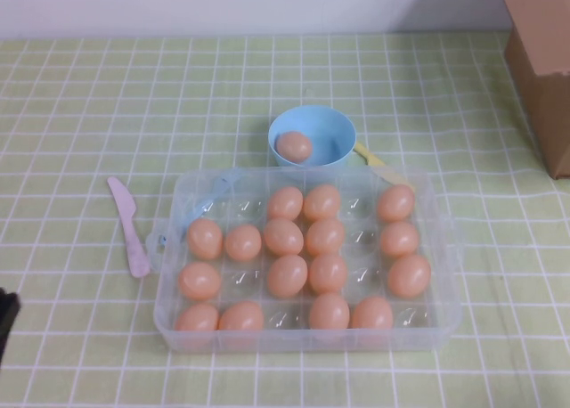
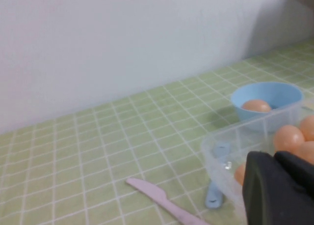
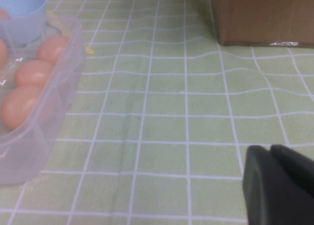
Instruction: Take an egg out of the egg box
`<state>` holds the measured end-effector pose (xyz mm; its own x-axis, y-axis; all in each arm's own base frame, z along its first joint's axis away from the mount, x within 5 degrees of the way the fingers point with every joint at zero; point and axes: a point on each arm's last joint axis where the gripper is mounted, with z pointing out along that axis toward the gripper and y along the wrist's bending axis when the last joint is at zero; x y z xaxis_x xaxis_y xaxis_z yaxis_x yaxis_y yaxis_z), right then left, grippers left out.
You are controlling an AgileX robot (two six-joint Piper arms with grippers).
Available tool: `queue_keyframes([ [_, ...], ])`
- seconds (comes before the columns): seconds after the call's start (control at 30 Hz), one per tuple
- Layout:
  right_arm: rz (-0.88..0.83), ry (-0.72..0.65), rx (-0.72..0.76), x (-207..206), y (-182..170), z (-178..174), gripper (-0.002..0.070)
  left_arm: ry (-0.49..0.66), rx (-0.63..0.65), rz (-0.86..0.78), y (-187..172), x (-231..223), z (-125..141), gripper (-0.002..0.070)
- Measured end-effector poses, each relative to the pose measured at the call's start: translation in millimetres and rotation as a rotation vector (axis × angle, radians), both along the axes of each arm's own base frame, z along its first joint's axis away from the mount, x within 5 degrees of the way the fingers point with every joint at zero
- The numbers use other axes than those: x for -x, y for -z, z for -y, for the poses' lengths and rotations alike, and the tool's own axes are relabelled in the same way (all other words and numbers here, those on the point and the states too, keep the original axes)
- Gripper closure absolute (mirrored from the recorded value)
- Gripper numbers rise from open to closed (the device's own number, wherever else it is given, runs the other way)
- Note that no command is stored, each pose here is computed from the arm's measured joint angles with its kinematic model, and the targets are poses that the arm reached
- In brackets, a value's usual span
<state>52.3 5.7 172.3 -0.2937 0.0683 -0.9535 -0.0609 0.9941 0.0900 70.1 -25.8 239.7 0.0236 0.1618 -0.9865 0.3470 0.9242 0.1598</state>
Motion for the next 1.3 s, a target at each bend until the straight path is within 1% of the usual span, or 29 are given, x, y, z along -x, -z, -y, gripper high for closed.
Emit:
queue_keyframes([
  [0.27, 0.0, 0.0, 0.0, 0.0, 0.0, 0.0, 0.0694, -0.218, 0.066, 0.05, 28.1, 12.8, -18.1, 0.0678],
  [0.4, 0.0, 0.0, 0.0, 0.0, 0.0, 0.0, 0.0694, -0.278, 0.072, 0.012, 37.3, 14.2, -21.8, 0.0678],
  [0.53, 0.0, 0.0, 0.0, 0.0, 0.0, 0.0, 0.0694, -0.288, 0.065, -0.04, 46.1, 13.8, -22.3, 0.0678],
  [0.87, 0.0, 0.0, 0.0, 0.0, 0.0, 0.0, 0.0694, -0.308, 0.025, -0.258, 66.3, 17.1, -23.5, 0.0678],
  [1.3, 0.0, 0.0, 0.0, 0.0, 0.0, 0.0, 0.0694, -0.308, 0.028, -0.275, 67.8, 17.5, -23.4, 0.0678],
])
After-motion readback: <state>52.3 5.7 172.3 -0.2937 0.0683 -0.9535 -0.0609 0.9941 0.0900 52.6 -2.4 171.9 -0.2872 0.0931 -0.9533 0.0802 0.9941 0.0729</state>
